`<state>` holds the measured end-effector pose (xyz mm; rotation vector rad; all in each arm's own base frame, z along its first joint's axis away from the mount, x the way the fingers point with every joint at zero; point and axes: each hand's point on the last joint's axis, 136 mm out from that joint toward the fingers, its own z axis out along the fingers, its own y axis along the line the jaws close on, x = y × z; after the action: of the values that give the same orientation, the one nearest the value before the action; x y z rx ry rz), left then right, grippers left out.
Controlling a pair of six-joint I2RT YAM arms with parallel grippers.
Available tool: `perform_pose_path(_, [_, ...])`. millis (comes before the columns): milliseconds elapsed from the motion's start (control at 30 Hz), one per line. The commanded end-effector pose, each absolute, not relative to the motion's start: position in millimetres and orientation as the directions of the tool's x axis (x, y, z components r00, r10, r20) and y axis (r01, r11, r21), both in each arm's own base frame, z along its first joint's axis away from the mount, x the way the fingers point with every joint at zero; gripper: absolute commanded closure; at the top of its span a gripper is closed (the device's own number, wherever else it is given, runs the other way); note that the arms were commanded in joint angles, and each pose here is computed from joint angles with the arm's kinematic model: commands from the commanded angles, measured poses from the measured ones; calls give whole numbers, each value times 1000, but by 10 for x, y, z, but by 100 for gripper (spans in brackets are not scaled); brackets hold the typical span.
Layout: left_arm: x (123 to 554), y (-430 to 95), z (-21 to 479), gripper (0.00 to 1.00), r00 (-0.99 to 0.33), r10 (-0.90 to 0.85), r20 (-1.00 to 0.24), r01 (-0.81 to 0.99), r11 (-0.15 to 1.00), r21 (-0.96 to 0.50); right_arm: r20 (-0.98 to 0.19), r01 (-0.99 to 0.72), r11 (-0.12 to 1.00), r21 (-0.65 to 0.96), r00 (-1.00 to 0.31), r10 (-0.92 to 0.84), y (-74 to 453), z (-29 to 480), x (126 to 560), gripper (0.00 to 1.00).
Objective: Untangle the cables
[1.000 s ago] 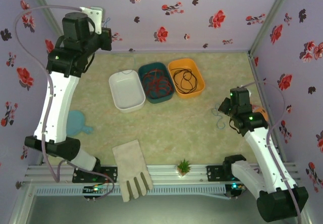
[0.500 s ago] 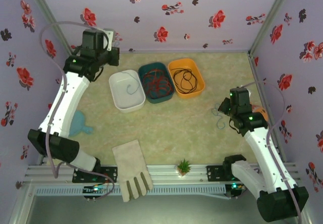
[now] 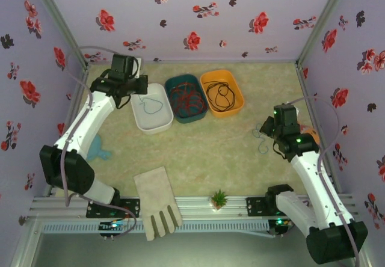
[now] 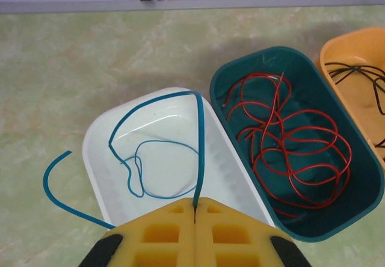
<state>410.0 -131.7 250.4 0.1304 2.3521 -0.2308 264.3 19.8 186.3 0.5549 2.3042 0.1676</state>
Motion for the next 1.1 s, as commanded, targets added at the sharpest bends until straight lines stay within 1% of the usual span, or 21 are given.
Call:
perform_pose_path(0, [4115, -1398, 2235, 100, -749, 11, -663, 156, 975, -159, -648, 343, 890, 299, -612, 454, 213, 1948, 2639, 100])
perform_pose_path(200, [4094, -1410, 1849, 100, -804, 10, -595, 133, 978, -163, -656, 331, 890, 314, -602, 456, 230, 2033, 2645, 100])
perform_pose_path(367, [4099, -1408, 1707, 99, -825, 20, -565, 130, 979, -154, -656, 314, 889, 332, -600, 457, 274, 2079, 2651, 100])
perform_pose_path(533, [4083, -1404, 1624, 81, -839, 27, -544, 128, 981, -148, -652, 313, 889, 334, -604, 458, 295, 2066, 2656, 100])
perform_pose_path(633, [4084, -1407, 1622, 69, -839, 28, -543, 128, 981, -148, -654, 308, 891, 334, -605, 454, 310, 2083, 2662, 100])
perform_pose_path(833, [4063, -1410, 1712, 49, -832, 25, -555, 131, 980, -152, -652, 282, 900, 333, -621, 436, 367, 2094, 2663, 100])
perform_pose_path(967, [4015, -1409, 1868, 30, -817, 28, -576, 142, 978, -155, -638, 261, 907, 332, -646, 419, 437, 2029, 2653, 100])
perform_pose_path(1067, [3975, -1400, 2024, 12, -800, 28, -599, 151, 976, -155, -635, 246, 910, 334, -655, 410, 485, 2005, 2637, 100])
